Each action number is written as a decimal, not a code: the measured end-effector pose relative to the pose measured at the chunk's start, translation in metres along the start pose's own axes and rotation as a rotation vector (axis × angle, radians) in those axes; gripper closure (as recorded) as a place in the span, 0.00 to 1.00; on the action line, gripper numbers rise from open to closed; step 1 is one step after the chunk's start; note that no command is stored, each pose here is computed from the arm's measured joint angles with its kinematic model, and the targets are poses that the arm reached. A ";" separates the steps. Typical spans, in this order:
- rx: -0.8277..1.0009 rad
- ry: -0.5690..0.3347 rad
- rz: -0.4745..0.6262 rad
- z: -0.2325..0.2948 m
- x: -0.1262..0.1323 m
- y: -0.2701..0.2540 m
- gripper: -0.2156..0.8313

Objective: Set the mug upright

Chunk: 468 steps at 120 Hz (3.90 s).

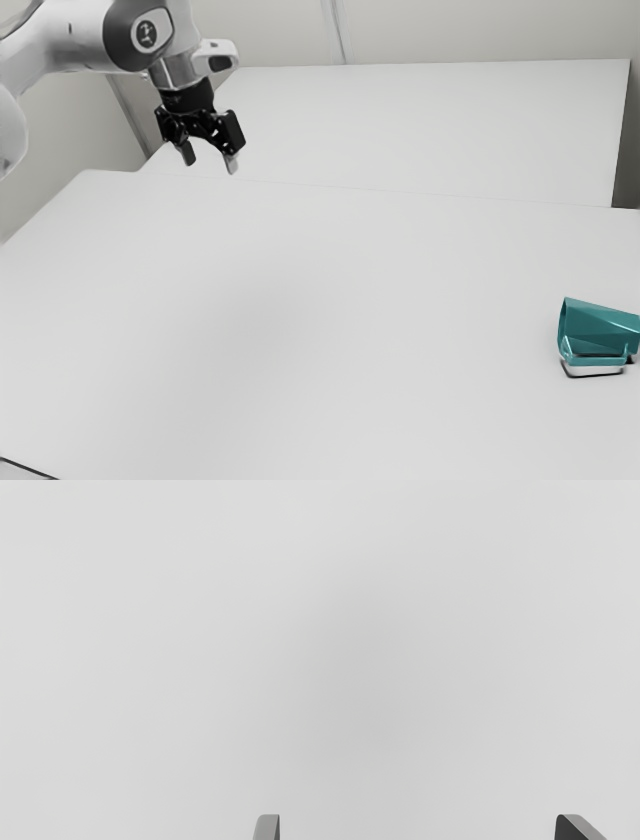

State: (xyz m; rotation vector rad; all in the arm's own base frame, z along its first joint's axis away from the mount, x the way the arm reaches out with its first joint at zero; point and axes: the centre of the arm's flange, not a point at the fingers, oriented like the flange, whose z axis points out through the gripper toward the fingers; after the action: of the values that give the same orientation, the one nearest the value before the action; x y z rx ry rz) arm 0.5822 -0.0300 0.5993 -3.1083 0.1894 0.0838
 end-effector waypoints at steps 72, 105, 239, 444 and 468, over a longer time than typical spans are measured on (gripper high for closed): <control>-0.202 0.209 0.030 0.129 0.033 0.143 0.21; -0.376 0.284 -0.016 0.177 0.027 0.246 0.21; -0.499 0.471 0.020 0.285 0.040 0.496 0.27; -0.068 0.215 -0.211 0.155 0.046 0.052 0.96; 0.029 0.114 -0.265 0.173 0.031 -0.003 0.95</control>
State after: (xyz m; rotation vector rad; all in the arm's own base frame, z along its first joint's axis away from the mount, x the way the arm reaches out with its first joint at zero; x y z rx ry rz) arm 0.6044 -0.0252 0.4245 -3.0767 -0.2180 -0.1016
